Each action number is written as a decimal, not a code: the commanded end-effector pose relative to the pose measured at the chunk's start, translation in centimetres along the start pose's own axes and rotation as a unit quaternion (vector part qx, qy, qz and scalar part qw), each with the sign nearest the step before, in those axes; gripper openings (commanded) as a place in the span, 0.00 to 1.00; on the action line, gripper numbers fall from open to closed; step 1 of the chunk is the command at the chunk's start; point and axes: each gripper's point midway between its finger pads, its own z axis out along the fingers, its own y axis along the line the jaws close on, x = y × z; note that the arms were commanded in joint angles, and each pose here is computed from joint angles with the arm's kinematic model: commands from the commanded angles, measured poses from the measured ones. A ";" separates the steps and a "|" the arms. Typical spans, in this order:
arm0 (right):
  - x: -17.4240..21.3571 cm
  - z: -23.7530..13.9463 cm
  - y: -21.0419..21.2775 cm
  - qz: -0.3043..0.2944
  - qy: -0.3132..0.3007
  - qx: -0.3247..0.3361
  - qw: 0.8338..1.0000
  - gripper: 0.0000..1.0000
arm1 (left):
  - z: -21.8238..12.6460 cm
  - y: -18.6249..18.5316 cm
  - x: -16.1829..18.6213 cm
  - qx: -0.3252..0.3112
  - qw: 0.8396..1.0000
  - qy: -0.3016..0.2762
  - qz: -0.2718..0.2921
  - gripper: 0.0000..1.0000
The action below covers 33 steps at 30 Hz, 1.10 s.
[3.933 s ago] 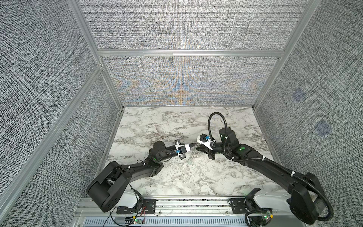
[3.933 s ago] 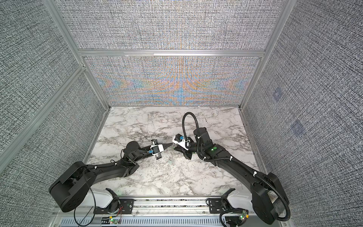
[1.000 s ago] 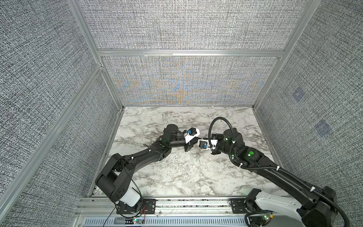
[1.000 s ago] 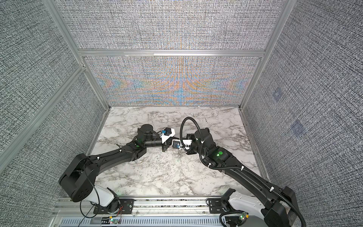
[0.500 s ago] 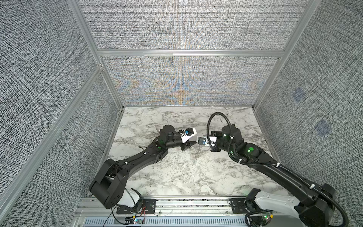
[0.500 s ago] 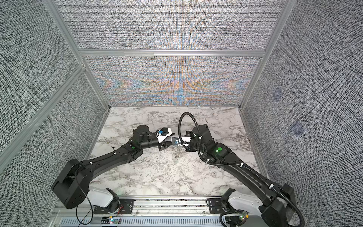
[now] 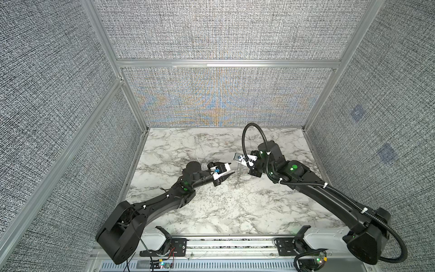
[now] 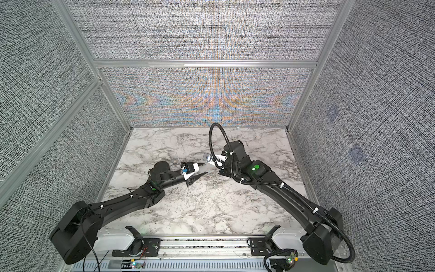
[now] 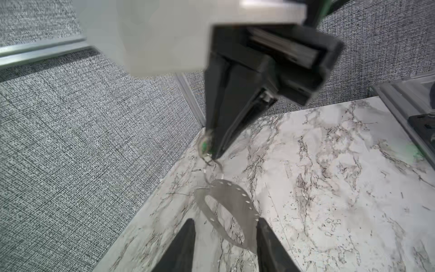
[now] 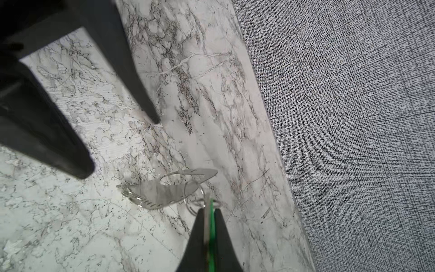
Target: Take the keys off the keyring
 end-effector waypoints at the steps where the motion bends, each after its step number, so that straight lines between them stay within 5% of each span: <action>1: 0.3 -0.3 -0.2 0.033 0.019 -0.005 0.999 0.00 | -0.1 0.6 -2.8 -0.020 0.997 -0.058 0.048 0.43; 33: 0.1 -1.6 -3.3 0.157 0.127 -0.005 0.979 0.00 | 5.1 -1.4 -3.2 -0.039 0.994 -0.092 0.037 0.45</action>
